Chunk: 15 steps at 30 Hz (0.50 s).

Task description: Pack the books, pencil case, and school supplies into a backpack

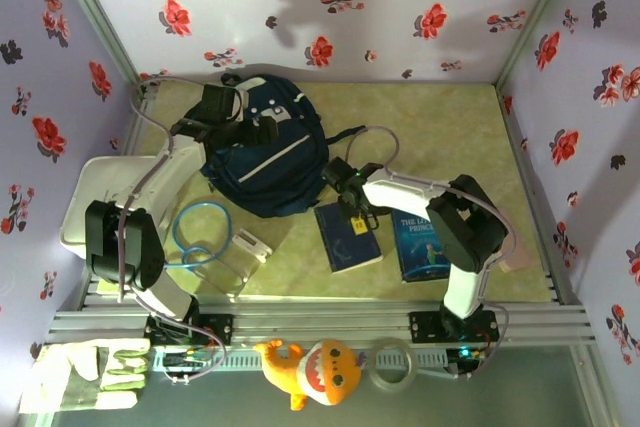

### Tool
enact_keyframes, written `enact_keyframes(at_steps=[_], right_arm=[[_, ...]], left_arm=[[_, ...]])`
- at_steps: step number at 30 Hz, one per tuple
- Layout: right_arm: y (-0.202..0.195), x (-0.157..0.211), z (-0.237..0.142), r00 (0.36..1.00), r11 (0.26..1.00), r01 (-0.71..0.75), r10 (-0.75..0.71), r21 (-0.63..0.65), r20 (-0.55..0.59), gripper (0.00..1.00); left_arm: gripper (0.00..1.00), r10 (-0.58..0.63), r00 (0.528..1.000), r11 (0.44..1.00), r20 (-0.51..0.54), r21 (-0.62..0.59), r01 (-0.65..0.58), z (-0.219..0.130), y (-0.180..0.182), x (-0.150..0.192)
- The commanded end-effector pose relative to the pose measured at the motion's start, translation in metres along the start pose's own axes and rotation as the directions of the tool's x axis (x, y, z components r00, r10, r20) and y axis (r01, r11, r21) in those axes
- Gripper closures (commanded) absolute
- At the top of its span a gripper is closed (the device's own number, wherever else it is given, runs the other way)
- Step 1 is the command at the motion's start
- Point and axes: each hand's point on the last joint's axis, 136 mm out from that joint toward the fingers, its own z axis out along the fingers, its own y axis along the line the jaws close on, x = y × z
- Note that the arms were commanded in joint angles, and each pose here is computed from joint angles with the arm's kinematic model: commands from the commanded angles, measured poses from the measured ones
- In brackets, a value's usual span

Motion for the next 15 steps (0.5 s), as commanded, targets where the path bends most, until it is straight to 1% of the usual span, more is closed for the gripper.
enact_keyframes(at_steps=[1,4,7,8,9,11,13,15], right_arm=[[-0.019,-0.006,0.003,1.0,0.999,-0.02,0.019,0.041,0.01,0.23],[-0.02,-0.015,-0.001,0.996,0.996,-0.081,0.08,0.022,0.031,0.24],[-0.032,-0.023,-0.014,0.983,0.985,-0.165,0.161,0.043,0.086,0.29],[-0.034,-0.026,-0.02,0.978,0.982,-0.185,0.181,0.031,0.103,0.3],[-0.033,-0.027,-0.024,0.974,0.98,-0.201,0.198,0.009,0.112,0.3],[-0.024,-0.03,-0.03,0.967,0.972,-0.221,0.229,-0.074,0.111,0.3],[-0.007,-0.025,-0.03,0.97,0.961,-0.22,0.234,-0.169,0.066,0.32],[0.002,-0.018,-0.026,0.973,0.952,-0.223,0.231,-0.21,0.016,0.35]], left_arm=[[0.0,0.004,1.0,0.998,0.012,0.065,-0.004,-0.01,-0.017,-0.008],[0.0,-0.005,1.0,0.994,-0.018,0.11,0.007,-0.006,-0.031,0.0],[0.0,-0.001,0.998,0.987,-0.064,0.16,0.011,-0.002,-0.05,0.012],[0.0,-0.001,0.997,0.986,-0.083,0.164,0.014,0.0,-0.055,0.017],[0.0,0.0,0.995,0.986,-0.098,0.168,0.017,0.002,-0.061,0.021],[0.01,-0.011,0.992,0.983,-0.125,0.182,0.034,0.005,-0.074,0.03],[0.02,-0.021,0.987,0.98,-0.157,0.191,0.052,0.01,-0.086,0.043],[0.02,-0.042,0.981,0.977,-0.19,0.198,0.08,0.015,-0.096,0.056]])
